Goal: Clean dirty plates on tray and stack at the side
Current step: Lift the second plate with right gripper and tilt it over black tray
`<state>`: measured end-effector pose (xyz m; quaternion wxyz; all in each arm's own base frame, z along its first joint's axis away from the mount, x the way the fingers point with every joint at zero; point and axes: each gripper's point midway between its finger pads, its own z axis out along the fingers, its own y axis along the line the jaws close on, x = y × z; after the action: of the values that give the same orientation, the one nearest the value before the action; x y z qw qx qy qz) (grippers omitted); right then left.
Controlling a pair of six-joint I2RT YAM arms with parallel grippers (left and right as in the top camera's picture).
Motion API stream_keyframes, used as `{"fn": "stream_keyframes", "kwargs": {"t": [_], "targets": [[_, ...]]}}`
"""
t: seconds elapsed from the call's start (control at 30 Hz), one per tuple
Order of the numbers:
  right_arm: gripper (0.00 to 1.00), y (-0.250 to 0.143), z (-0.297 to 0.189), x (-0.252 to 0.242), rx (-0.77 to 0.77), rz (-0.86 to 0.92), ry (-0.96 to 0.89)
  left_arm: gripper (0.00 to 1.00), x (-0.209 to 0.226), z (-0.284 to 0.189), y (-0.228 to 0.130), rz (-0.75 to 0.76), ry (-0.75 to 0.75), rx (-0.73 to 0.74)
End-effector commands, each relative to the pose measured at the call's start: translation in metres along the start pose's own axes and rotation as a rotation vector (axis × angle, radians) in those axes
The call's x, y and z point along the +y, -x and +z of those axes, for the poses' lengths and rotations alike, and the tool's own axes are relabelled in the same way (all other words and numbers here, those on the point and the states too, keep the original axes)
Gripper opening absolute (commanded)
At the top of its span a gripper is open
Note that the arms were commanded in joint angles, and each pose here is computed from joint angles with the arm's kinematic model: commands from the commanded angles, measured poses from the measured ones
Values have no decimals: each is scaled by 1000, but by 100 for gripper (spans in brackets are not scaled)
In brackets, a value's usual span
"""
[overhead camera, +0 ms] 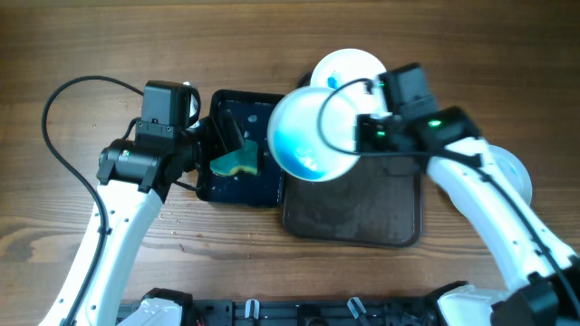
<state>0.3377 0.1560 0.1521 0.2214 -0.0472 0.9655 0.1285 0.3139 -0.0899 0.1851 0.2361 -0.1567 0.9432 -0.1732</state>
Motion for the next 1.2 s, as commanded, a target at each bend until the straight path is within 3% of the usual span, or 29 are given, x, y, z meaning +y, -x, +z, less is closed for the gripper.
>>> {"fn": "stream_keyframes", "kwargs": {"t": [0.0, 0.13, 0.4, 0.6, 1.17], "targets": [[4, 17, 21, 26, -87, -50, -73, 100, -2, -3, 1, 6, -16, -3], [4, 30, 39, 41, -215, -86, -211, 100, -2, -3, 1, 6, -16, -3], [4, 43, -16, 67, -555, -222, -563, 100, -2, -3, 1, 6, -16, -3], [4, 55, -49, 92, -701, -358, -694, 100, -2, -3, 1, 6, -16, -3], [4, 59, -71, 119, -777, -460, -748, 100, -2, -3, 1, 6, -16, -3]]}}
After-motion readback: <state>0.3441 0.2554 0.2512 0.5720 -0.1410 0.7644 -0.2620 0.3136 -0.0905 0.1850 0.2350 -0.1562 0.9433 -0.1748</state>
